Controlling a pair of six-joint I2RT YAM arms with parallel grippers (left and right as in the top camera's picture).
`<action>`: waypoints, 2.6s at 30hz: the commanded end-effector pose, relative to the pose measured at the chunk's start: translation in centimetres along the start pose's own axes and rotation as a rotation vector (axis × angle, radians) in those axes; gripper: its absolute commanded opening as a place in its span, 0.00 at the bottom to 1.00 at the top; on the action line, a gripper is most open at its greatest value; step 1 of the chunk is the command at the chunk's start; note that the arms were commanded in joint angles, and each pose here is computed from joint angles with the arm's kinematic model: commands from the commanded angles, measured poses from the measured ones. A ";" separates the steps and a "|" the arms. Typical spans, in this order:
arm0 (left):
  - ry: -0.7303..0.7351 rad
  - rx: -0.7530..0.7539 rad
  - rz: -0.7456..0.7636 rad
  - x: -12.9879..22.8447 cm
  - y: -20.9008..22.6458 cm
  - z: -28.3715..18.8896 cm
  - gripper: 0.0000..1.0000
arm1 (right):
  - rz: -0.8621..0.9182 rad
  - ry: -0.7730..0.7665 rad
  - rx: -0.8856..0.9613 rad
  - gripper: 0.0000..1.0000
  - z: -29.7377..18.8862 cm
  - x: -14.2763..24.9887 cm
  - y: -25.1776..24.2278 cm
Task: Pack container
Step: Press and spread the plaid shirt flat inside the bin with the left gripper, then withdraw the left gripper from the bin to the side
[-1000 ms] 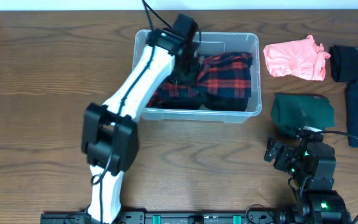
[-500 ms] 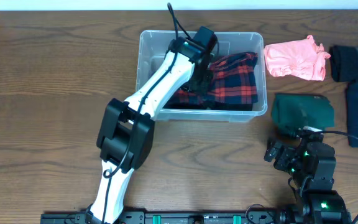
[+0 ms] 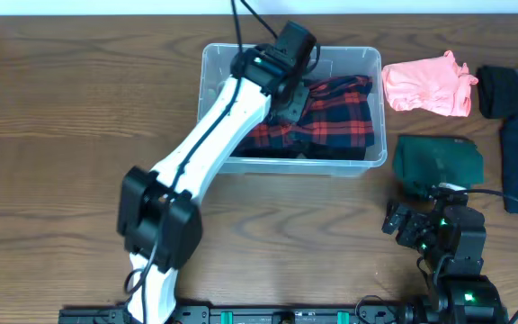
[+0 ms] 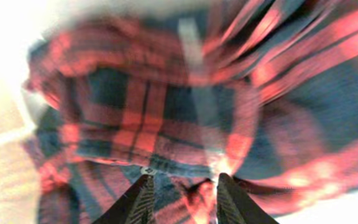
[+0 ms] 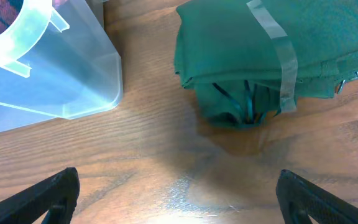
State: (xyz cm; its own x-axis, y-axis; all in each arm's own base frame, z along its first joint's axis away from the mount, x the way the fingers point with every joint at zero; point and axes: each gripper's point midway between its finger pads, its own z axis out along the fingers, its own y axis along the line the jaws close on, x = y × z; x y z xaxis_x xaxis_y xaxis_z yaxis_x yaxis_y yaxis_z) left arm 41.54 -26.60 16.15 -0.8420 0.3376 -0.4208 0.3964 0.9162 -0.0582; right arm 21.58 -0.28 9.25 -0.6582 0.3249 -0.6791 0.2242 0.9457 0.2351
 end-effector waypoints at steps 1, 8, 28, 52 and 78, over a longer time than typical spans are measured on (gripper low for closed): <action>-0.059 0.007 -0.002 -0.9 -1.3 -1.6 0.34 | 0.015 -0.009 -0.001 0.99 -0.2 -0.4 0.0; -0.077 0.116 0.069 -1.0 -6.7 0.0 0.34 | 0.015 -0.009 -0.001 0.99 -0.2 -0.4 0.0; 0.095 0.089 0.113 3.2 -8.3 9.8 0.35 | 0.015 -0.009 -0.001 0.99 -0.2 -0.4 0.0; -0.233 -0.132 -0.295 -0.8 14.0 -14.4 0.95 | 0.015 -0.009 -0.001 0.99 -0.2 -0.4 0.0; -0.193 -0.431 -0.797 9.6 35.8 -19.3 0.98 | -0.043 -0.013 0.038 0.99 -0.2 -0.4 -0.6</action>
State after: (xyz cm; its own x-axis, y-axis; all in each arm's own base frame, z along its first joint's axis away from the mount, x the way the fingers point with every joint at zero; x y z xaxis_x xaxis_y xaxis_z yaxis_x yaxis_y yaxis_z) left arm 40.68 13.35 27.56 -0.7164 -0.4315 -0.5483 -0.4700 0.8792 -0.0778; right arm 21.56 -0.31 9.23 -0.6594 0.3213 -0.6797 0.2233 0.9470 0.2310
